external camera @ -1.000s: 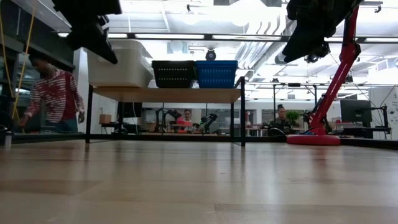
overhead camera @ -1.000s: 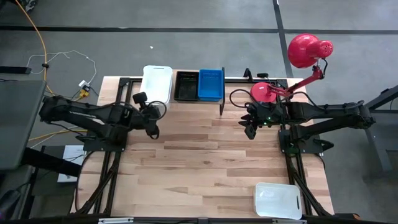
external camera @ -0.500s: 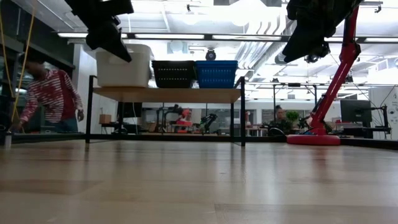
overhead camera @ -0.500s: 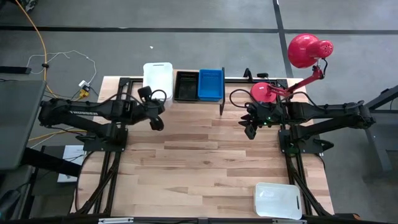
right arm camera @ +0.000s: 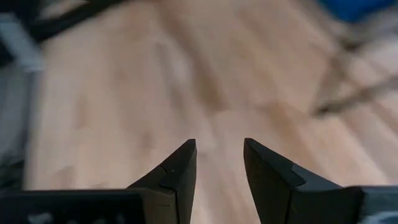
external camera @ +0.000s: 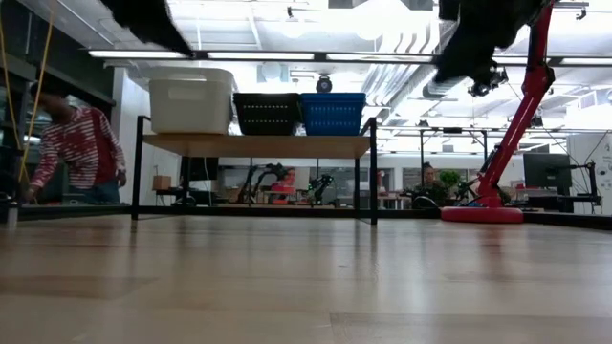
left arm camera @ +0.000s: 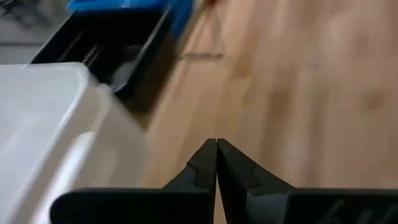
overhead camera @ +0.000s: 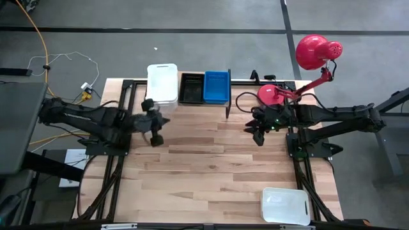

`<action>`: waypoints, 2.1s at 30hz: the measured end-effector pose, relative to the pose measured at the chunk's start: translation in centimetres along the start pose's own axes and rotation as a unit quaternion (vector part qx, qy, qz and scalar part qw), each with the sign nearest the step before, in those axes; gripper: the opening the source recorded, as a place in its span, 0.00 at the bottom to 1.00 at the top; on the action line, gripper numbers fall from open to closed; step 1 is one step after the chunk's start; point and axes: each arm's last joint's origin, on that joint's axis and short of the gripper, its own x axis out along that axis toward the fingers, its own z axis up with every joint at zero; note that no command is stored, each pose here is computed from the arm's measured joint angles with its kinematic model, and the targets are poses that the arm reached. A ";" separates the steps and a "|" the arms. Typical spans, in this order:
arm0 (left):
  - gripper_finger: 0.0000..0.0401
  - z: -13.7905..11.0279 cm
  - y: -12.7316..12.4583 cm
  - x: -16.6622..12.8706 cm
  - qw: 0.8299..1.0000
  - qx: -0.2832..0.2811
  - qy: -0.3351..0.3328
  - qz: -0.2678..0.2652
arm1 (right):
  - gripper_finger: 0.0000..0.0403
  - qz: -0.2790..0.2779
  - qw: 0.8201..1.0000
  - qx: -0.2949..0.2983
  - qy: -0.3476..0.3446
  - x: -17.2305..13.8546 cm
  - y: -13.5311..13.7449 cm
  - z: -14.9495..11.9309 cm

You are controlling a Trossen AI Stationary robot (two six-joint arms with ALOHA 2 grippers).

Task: Stack baskets on shelf by color
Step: Stack the top white bin on the white bin on the shelf, then stack the white bin on the white bin on the shelf

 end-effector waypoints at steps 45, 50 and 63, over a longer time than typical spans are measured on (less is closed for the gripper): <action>0.00 -6.2 -7.7 0.4 0.952 -0.128 -0.242 -0.134 | 0.30 -0.174 0.889 -0.089 0.414 0.6 19.9 -16.1; 0.00 -6.2 -7.7 0.4 0.952 -0.131 -0.242 -0.136 | 0.30 -0.186 0.888 -0.100 0.408 0.7 19.5 -16.3; 0.00 -6.2 -7.8 0.4 0.950 -0.130 -0.240 -0.149 | 0.30 -0.160 0.878 -0.098 0.441 2.6 17.9 -18.9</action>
